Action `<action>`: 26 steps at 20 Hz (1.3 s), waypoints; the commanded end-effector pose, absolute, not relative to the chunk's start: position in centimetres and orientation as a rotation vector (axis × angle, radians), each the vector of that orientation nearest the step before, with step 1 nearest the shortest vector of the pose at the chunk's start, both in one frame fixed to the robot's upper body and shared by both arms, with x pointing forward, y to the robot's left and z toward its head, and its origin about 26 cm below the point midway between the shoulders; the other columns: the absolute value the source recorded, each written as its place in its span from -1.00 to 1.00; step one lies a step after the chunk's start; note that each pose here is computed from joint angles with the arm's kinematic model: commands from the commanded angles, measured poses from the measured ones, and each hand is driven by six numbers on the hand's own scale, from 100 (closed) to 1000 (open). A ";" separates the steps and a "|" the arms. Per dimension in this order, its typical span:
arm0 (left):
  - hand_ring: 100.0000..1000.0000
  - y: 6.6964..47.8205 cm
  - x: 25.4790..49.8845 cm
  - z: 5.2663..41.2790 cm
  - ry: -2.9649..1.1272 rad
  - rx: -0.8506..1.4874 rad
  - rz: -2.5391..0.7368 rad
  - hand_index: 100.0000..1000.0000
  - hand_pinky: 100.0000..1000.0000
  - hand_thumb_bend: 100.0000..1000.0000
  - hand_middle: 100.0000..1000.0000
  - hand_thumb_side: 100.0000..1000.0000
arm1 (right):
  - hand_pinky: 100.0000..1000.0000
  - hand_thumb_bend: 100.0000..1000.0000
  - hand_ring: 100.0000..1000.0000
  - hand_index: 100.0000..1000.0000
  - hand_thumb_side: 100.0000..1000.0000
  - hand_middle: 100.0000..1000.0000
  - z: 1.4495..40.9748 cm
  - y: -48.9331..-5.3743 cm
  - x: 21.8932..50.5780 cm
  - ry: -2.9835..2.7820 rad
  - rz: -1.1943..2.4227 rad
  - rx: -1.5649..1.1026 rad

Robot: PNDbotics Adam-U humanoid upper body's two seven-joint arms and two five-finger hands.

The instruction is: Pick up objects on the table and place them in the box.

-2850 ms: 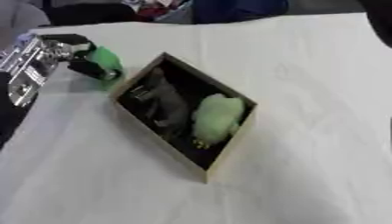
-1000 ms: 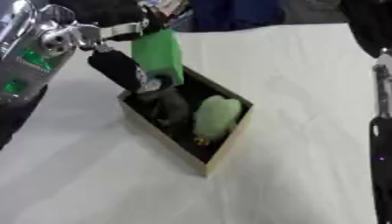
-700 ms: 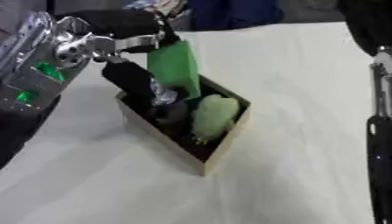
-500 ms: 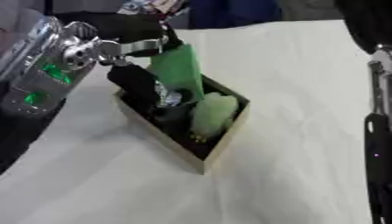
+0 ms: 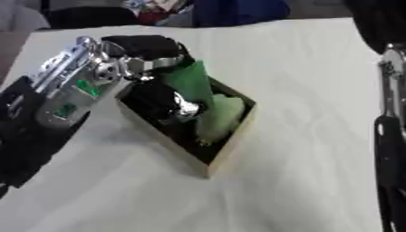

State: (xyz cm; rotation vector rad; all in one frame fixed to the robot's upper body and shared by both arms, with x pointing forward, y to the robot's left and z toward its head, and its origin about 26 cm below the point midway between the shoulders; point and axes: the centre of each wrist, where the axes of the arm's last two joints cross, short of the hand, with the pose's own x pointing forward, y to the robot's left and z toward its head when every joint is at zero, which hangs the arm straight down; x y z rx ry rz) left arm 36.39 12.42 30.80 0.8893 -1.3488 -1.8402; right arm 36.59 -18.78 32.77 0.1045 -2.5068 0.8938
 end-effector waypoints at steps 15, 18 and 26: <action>0.79 13.4 37.7 30.7 -1.256 1.039 -1.801 1.00 0.61 0.21 0.58 0.70 | 1.00 -1.00 0.90 0.66 0.78 0.59 33.7 -18.7 35.8 -2.545 0.898 0.106; 0.82 13.7 37.7 31.0 -1.252 1.084 -1.780 1.00 0.64 0.38 0.62 0.78 | 1.00 -1.00 0.90 0.66 0.78 0.59 33.7 -18.7 35.8 -2.545 0.897 0.108; 0.83 14.1 37.0 32.1 -1.308 1.123 -1.719 1.00 0.65 0.38 0.64 0.90 | 1.00 -1.00 0.90 0.66 0.77 0.59 33.7 -18.6 35.7 -2.547 0.890 0.111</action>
